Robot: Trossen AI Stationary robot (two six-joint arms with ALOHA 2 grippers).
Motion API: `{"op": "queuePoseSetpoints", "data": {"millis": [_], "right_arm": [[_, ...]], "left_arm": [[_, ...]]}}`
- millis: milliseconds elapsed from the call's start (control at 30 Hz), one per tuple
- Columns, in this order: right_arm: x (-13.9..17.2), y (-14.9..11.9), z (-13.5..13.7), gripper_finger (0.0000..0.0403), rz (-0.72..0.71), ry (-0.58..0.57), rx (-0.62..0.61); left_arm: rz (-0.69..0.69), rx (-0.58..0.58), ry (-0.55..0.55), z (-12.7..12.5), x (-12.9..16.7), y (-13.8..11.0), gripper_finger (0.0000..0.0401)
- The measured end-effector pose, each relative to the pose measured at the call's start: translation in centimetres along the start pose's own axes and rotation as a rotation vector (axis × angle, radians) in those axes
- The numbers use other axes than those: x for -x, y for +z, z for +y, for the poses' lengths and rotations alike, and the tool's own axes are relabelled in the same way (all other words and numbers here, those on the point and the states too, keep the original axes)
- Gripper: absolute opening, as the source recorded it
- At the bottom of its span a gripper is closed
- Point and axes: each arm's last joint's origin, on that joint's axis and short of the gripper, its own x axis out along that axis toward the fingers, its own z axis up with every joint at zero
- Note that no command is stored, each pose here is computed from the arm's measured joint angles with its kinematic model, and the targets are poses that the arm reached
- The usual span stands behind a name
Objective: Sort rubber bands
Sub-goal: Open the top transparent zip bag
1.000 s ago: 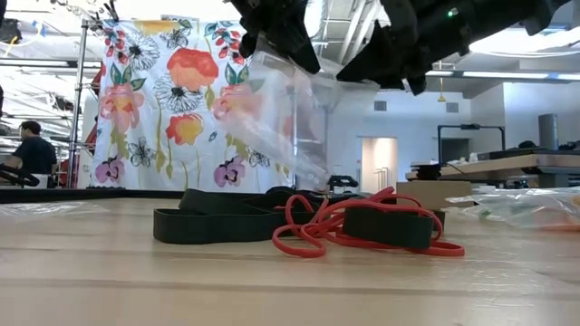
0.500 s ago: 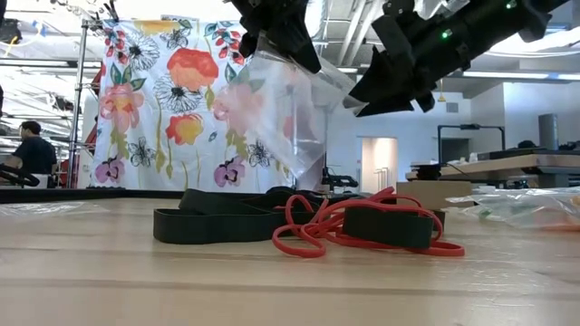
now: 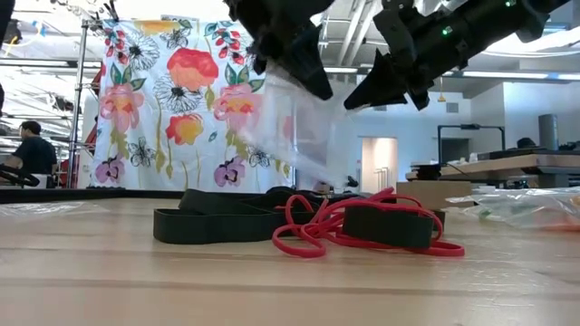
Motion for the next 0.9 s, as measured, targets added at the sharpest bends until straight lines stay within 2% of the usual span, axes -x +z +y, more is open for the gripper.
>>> {"op": "queuePoseSetpoints", "data": {"millis": [133,233,333,500,600,733,800,900], "right_arm": [[0.1,0.4,0.4,0.0001,-0.040,0.031,0.010],[0.3,0.1,0.6,0.0001,-0.011,0.055,0.028],[0.3,-0.3,0.5,0.0001,0.026,0.051,0.028],[0.1,-0.4,0.1,0.0000,0.052,0.043,0.022],[0.1,-0.5,0.1,0.0000,0.058,0.046,0.023],[-0.1,-0.4,-0.2,0.0000,0.072,0.054,0.003],[-0.2,-0.4,-0.3,0.0000,0.076,0.047,-0.013],[-0.4,-0.3,-0.5,0.0000,0.072,0.040,-0.022]], "left_arm": [[0.006,-0.056,0.022,-0.1,-0.4,-0.2,0.0078],[0.010,-0.079,0.115,0.2,-0.3,-0.4,0.0110],[-0.012,-0.120,0.162,0.0,0.3,-0.2,0.0135],[-0.046,-0.275,0.172,-1.3,1.0,-0.1,0.0165],[-0.071,-0.339,0.280,-1.8,1.8,-0.1,0.0178],[-0.151,-0.382,0.441,-2.3,4.8,0.8,0.0185],[-0.193,-0.424,0.414,-2.8,6.4,1.4,0.0184],[-0.239,-0.466,0.272,-3.7,7.1,1.7,0.0180]]}}
